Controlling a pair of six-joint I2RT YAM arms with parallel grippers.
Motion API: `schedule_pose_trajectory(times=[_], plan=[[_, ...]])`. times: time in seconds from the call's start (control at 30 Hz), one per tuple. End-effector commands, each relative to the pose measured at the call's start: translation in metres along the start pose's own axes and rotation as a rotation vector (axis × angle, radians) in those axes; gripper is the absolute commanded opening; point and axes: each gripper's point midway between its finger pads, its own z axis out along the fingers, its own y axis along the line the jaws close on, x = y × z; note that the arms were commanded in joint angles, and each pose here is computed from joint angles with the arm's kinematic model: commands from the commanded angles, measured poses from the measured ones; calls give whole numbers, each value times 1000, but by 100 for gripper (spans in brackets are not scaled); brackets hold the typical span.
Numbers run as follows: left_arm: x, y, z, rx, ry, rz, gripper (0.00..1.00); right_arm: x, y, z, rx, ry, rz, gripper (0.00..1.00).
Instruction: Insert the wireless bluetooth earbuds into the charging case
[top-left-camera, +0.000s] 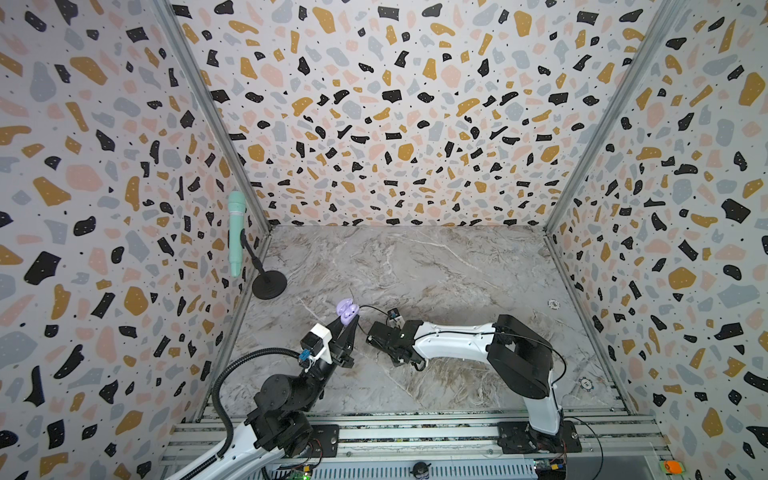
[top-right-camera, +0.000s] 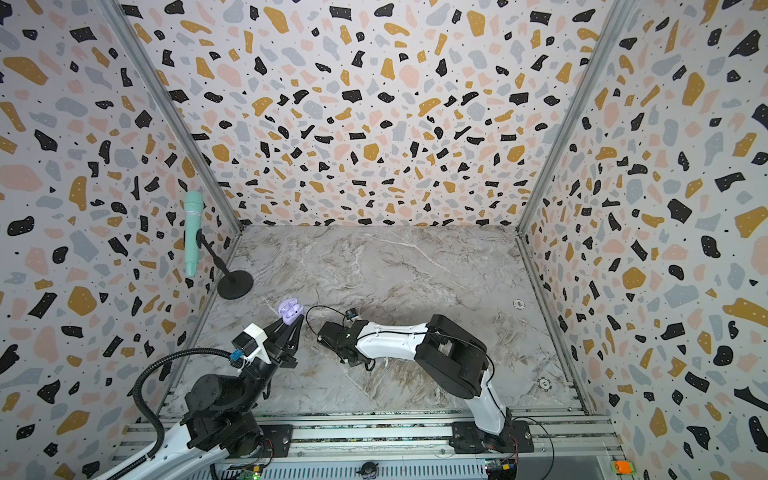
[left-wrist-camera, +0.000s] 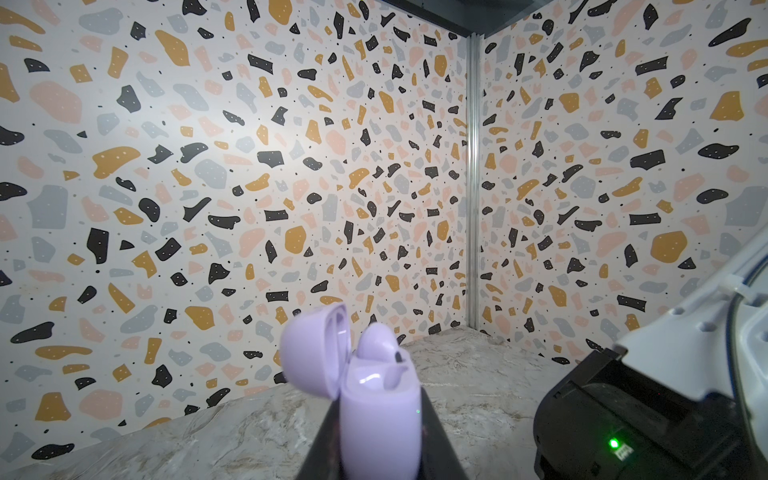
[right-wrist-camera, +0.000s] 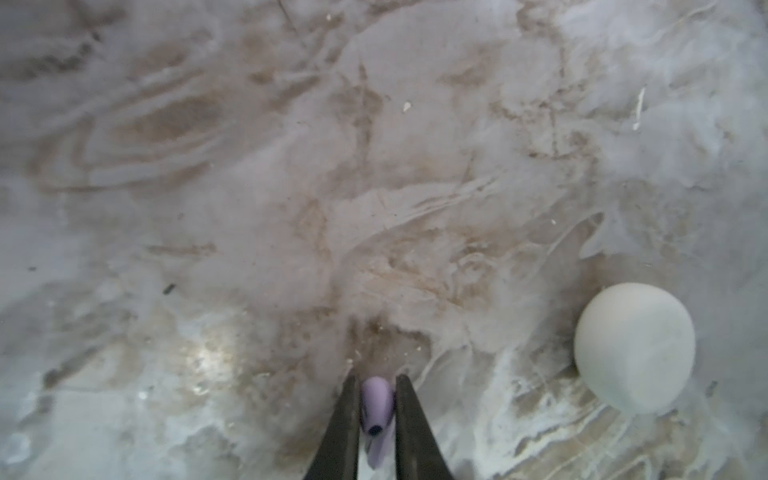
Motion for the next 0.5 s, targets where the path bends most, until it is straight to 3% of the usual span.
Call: schedule_pose_trajectory(times=[0.0, 0.47], plan=[[-8, 0, -1, 1, -39, -8, 0, 15, -23, -3, 92, 36, -54, 16], [-8, -1, -1, 7, -36, -12, 0, 21, -15, 2, 150, 52, -125, 22]])
